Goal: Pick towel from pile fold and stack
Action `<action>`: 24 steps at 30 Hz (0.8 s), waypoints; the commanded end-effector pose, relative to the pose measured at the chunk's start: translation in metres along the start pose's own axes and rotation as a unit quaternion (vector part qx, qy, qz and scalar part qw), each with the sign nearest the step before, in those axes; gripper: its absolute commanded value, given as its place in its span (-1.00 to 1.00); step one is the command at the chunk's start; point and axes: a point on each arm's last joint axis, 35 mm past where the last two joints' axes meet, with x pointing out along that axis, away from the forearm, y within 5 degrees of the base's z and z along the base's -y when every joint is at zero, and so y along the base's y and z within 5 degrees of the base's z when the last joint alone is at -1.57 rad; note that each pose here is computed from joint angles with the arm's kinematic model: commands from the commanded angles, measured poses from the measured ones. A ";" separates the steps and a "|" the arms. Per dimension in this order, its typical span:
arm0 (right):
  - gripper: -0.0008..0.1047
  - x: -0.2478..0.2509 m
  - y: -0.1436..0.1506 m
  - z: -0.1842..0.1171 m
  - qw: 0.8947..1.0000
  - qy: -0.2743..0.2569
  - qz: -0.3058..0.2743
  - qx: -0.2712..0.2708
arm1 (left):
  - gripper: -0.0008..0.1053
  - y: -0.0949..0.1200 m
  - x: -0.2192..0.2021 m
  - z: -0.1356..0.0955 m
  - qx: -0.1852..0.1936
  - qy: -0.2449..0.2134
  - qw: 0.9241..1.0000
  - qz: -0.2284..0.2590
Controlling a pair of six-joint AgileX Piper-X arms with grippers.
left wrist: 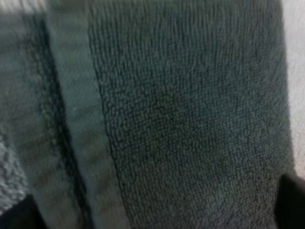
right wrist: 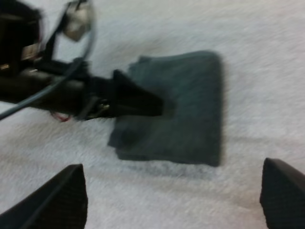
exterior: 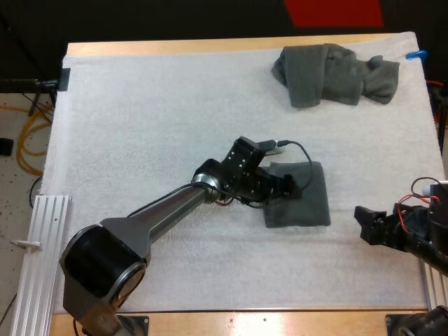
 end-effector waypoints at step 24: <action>0.39 0.014 0.010 0.005 0.987 -0.006 0.156 -0.021 | -0.98 0.075 -0.116 0.028 0.108 -0.019 0.972 0.209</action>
